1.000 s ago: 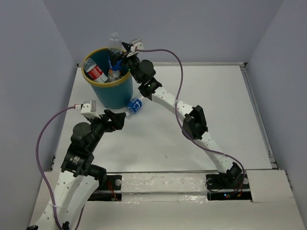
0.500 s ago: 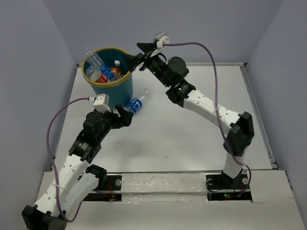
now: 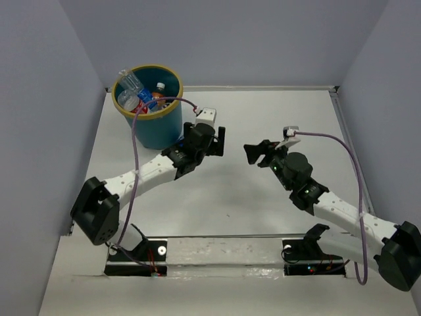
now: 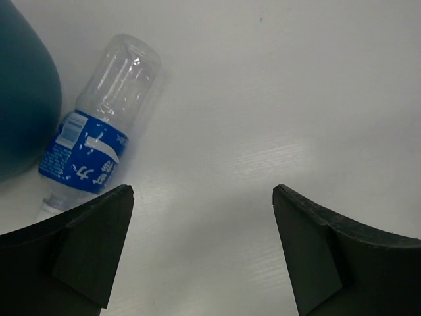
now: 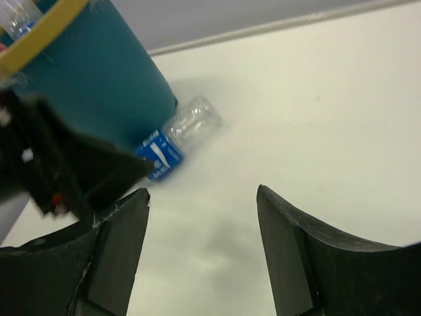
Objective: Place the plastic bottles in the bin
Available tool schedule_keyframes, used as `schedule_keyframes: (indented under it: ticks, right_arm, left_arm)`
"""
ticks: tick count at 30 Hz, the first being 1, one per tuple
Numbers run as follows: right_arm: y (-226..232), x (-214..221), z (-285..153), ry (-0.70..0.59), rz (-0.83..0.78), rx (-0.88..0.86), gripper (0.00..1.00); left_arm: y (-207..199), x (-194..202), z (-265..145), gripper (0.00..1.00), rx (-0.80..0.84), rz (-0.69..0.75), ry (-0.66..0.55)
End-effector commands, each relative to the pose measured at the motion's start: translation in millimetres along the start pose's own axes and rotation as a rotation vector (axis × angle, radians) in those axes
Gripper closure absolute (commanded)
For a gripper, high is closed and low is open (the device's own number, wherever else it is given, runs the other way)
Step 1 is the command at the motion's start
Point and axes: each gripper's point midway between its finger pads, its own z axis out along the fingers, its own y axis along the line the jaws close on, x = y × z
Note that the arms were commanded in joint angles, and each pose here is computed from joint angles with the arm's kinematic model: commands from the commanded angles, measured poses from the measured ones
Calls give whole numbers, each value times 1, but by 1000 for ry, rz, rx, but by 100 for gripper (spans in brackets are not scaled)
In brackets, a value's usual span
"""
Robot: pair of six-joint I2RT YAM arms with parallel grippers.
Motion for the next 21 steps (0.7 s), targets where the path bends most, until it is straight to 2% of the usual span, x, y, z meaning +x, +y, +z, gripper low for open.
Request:
schedule_keyframes:
  ticks: [1, 3, 6, 10, 12, 16, 21]
  right_arm:
    - [-15, -9, -34, -62, 106, 33, 26]
    - [-25, -4, -47, -64, 114, 53, 25]
    - [-30, -1, -67, -78, 165, 37, 25]
    - [-25, 5, -76, -52, 178, 0, 23]
    - [-23, 12, -80, -34, 179, -29, 22]
    - [-21, 31, -80, 32, 167, -59, 21]
    - [-21, 52, -78, 90, 166, -75, 21]
  left_arm:
    - [12, -49, 28, 3, -164, 181, -129]
    - [11, -50, 43, 2, -189, 242, -126]
    - [24, -31, 84, 2, -256, 342, -45]
    - [37, -27, 113, 2, -281, 354, -4]
    - [49, -7, 133, 2, -339, 406, 48]
    - [61, -6, 151, 1, -417, 457, 62]
    - [76, -11, 162, 1, -447, 430, 59]
